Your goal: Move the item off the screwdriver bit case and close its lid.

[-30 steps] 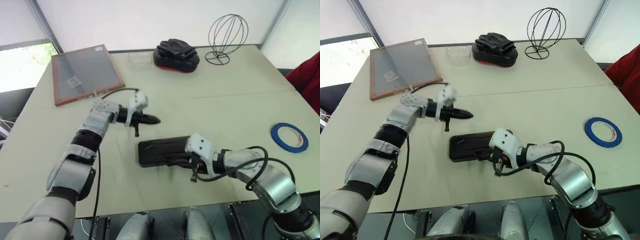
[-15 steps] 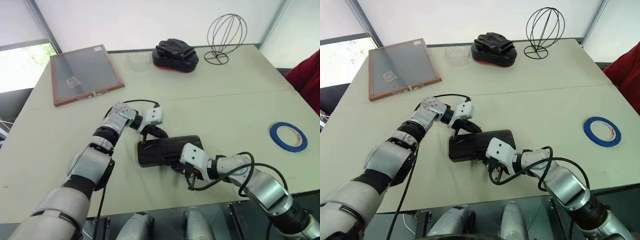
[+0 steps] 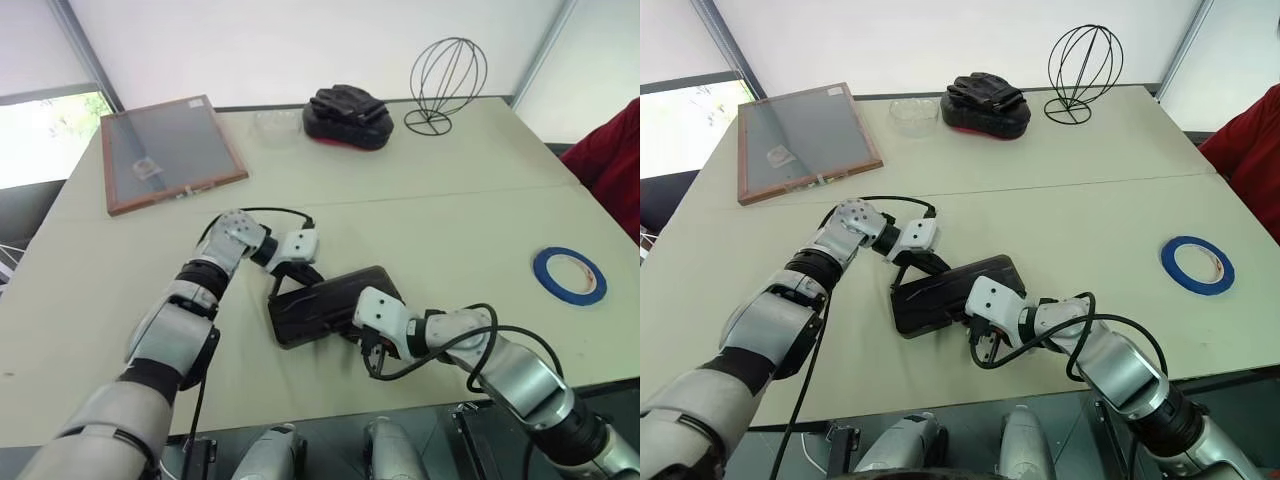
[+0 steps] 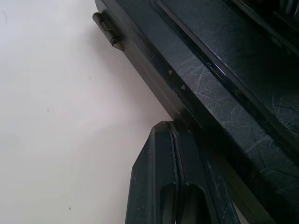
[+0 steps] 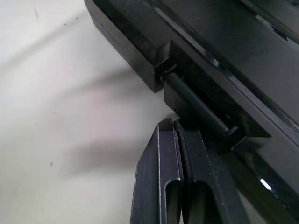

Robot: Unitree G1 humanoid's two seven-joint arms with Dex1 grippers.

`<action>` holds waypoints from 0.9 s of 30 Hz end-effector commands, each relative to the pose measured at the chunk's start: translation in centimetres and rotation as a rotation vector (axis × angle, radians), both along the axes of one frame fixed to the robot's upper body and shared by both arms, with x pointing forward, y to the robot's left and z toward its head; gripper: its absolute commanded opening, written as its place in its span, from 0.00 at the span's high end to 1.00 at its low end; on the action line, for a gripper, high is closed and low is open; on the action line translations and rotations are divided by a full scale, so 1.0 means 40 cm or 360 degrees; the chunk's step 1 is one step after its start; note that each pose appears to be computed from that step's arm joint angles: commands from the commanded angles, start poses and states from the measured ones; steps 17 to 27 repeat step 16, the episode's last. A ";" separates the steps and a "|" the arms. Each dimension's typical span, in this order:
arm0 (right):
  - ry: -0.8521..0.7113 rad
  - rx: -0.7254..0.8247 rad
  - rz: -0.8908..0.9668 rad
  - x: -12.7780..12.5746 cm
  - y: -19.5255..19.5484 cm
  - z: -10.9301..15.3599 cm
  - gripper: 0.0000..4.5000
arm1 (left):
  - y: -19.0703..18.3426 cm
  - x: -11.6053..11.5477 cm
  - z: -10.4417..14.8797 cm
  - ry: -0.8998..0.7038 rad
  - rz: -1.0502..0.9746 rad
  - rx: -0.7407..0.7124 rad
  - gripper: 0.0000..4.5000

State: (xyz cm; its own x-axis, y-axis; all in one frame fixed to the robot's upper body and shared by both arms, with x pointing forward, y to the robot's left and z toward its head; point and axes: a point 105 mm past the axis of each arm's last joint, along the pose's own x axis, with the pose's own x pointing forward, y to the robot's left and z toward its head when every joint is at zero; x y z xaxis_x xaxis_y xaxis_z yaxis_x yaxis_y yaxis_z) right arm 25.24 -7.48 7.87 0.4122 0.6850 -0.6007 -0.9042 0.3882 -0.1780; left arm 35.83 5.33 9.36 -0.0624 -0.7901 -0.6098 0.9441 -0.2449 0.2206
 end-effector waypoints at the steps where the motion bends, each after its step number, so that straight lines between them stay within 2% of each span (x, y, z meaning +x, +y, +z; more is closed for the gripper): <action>1: -0.0144 -0.0002 -0.0147 0.031 -0.022 0.048 0.99 | -0.067 -0.015 -0.035 -0.0059 -0.0026 -0.0076 1.00; 5: -0.0025 0.0004 0.0019 -0.075 -0.048 0.061 0.99 | -0.027 0.085 0.051 -0.0287 0.0355 -0.0225 1.00; 7: 0.0023 0.0061 0.0025 -0.131 -0.082 0.099 0.99 | 0.035 0.145 0.128 -0.0312 0.0671 -0.0415 1.00; 9: 0.0006 0.0126 -0.0077 -0.150 -0.121 0.142 0.99 | 0.111 0.176 0.183 -0.0280 0.0893 -0.0569 1.00; 13: -0.0156 0.0144 -0.0317 -0.113 -0.216 0.218 0.99 | 0.226 0.175 0.225 -0.0161 0.1074 -0.0757 1.00; 16: -0.0392 0.0272 -0.0665 -0.013 -0.316 0.269 0.99 | 0.311 0.149 0.241 -0.0046 0.1250 -0.0951 1.00; 27: -0.0392 0.0272 -0.0665 -0.013 -0.316 0.269 0.99 | 0.311 0.149 0.241 -0.0046 0.1250 -0.0951 1.00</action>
